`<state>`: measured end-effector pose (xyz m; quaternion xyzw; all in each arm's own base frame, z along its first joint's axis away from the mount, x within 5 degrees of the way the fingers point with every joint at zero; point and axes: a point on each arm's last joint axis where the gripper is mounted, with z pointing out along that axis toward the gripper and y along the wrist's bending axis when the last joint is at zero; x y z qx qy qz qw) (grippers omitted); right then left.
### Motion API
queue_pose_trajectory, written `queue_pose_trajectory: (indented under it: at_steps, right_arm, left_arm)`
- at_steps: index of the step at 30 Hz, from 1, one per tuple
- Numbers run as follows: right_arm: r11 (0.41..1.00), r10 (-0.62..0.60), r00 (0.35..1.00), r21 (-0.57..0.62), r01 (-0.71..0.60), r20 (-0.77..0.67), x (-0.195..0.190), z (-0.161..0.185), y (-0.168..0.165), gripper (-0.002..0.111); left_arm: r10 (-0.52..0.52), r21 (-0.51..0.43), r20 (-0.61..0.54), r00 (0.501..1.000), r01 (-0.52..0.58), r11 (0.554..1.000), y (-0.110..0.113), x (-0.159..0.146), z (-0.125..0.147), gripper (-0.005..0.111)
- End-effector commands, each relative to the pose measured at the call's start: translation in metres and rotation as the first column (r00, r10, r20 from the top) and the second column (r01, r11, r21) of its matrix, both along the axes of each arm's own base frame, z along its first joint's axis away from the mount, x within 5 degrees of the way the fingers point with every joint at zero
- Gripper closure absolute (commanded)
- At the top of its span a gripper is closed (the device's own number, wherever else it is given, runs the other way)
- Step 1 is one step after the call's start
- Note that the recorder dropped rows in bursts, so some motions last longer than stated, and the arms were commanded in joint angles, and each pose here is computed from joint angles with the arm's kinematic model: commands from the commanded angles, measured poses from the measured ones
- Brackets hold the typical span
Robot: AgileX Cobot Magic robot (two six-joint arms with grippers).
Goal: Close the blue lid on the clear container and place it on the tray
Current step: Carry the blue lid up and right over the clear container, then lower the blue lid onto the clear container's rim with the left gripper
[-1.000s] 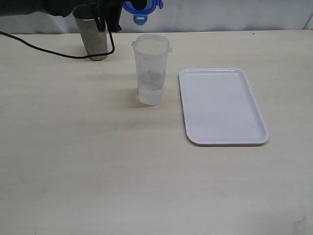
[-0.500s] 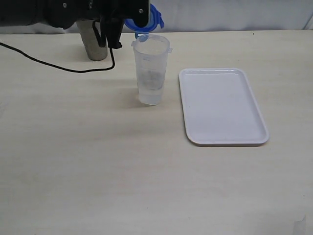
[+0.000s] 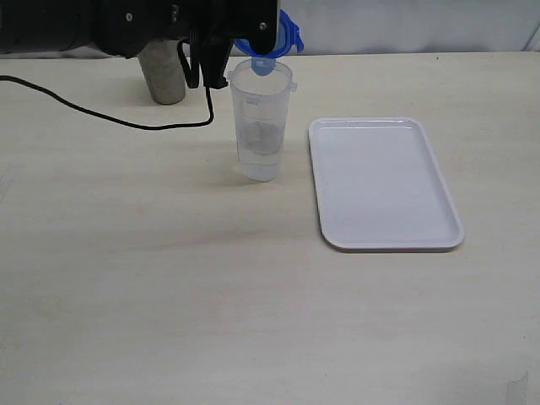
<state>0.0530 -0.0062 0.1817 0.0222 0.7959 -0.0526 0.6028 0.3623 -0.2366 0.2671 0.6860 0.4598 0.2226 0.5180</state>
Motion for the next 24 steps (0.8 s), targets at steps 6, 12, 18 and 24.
queue_pose_trajectory:
  at_steps: [6,12,18,24]
  right_arm:
    - [1.000,0.000,1.000,-0.007,0.000,0.012,0.0000,0.0004,-0.0001,0.104]
    - [1.000,0.000,1.000,-0.007,0.000,0.012,0.0000,0.0004,-0.0001,0.104]
    - [1.000,0.000,1.000,-0.007,0.000,0.012,0.0000,0.0004,-0.0001,0.104]
    - [1.000,0.000,1.000,-0.007,0.000,0.012,0.0000,0.0004,-0.0001,0.104]
  left_arm:
    - [0.019,-0.063,0.028,0.999,-0.018,0.998,-0.0006,-0.0004,0.0066,0.107]
    - [0.030,-0.073,-0.010,1.000,-0.030,0.997,-0.0003,-0.0008,0.0035,0.107]
    - [0.028,-0.069,-0.015,1.000,-0.029,0.997,-0.0011,-0.0010,0.0023,0.107]
    - [-0.009,-0.020,-0.040,0.999,0.008,1.000,-0.0075,-0.0073,-0.0019,0.107]
